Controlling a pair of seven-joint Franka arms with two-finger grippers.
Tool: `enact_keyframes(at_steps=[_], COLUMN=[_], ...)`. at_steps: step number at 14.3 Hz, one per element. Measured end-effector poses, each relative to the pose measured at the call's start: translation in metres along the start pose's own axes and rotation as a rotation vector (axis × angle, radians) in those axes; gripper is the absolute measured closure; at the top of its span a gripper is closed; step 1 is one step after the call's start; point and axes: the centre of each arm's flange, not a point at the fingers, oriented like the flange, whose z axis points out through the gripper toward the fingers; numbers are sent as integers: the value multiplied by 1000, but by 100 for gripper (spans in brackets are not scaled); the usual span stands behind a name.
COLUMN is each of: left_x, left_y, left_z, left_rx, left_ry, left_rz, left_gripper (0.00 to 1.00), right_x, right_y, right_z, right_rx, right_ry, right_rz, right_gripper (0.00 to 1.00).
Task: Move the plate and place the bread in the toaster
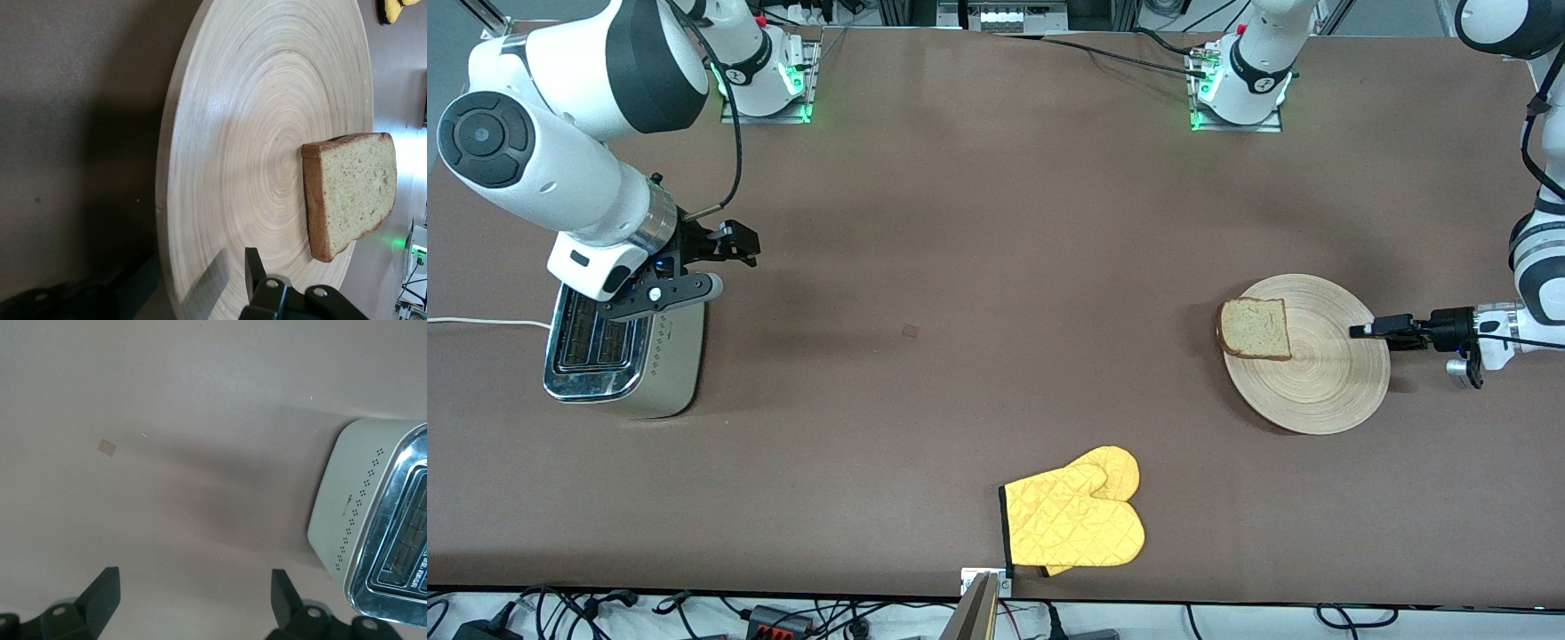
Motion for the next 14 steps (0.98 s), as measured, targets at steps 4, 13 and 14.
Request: enact_keyframes(at_steps=[4, 13, 14], left_x=[0, 1, 1], left_y=[0, 1, 1], left_z=[0, -1, -2], left_rx=[-1, -1, 0], left_ry=[0, 2, 3], left_rz=[1, 3, 3], left_gripper=[35, 29, 37], right_x=[0, 0, 0], right_y=[0, 2, 2], right_z=[0, 0, 0], right_rx=[0, -1, -1], right_ry=[1, 1, 1], right_rz=[0, 3, 3], right_gripper=[0, 0, 0])
